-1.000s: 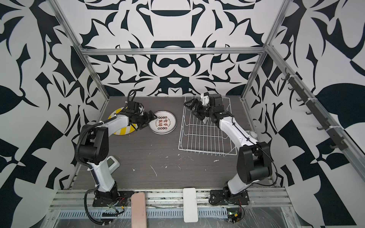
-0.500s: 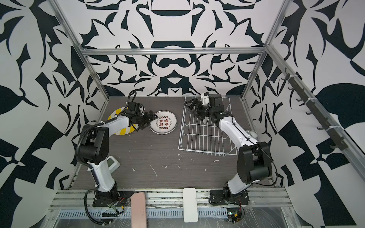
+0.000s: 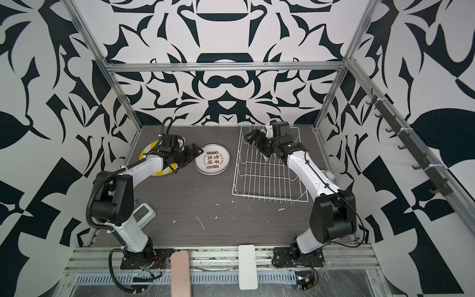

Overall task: Unload the plates from the dish rack
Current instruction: Place the plate among the plates, then pick up the plate from the dish rack.

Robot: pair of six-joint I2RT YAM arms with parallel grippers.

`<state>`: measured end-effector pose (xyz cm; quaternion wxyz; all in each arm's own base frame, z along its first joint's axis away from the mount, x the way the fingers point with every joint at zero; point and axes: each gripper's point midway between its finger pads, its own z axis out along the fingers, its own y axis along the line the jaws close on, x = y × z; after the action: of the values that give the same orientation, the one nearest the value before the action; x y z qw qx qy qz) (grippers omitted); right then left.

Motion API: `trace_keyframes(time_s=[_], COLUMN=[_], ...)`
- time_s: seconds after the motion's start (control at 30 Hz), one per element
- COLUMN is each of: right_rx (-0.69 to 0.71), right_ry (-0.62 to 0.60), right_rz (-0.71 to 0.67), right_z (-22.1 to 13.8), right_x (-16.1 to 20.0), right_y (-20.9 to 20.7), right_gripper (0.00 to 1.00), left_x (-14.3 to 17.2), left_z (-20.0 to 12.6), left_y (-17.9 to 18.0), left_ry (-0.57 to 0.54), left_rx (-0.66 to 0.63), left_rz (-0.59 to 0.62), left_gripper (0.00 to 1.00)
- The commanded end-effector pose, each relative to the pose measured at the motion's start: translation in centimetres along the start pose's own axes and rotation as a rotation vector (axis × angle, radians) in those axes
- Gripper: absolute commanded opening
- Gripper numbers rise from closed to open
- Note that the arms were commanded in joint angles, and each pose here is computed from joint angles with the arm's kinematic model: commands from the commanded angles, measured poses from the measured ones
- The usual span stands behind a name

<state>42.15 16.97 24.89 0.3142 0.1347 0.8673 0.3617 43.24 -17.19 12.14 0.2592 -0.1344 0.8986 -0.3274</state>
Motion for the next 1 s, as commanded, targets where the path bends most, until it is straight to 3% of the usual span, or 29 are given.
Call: trace_keyframes(time_s=[0.0,0.2,0.37,0.53,0.73,0.97], right_rx=[0.222,0.586,0.764,0.950,1.063,1.157], right_ry=[-0.120,-0.196,-0.172,-0.162,-0.096,-0.137], right_rz=[-0.182,-0.459,-0.644,-0.683,-0.686,-0.720], right_z=[-2.7,-3.1,-1.0,0.4,2.4,2.9], right_x=[-1.7,-2.4,-2.2,-3.1,-3.5,-4.3], right_y=[-1.0,-2.4,-2.0,-2.9,-3.8,-4.9], right_gripper=[0.94,0.94,0.99,1.00,1.00,1.00], left_x=[-0.6,1.0,1.8,2.3,2.3,2.3], left_z=[-1.2,-1.2,-1.1,-1.4,-2.4,-3.2], left_y=[-1.3,-1.5,-1.4,-1.3,-1.7,-1.9], left_ry=[-0.071,-0.046,-0.035,-0.033,-0.063,-0.078], left_rx=[0.048,0.084,0.108,0.114,0.122,0.129], left_rz=[0.036,0.021,-0.003,-0.013,-0.009,-0.004], left_gripper=[0.98,0.98,0.97,0.98,0.97,0.98])
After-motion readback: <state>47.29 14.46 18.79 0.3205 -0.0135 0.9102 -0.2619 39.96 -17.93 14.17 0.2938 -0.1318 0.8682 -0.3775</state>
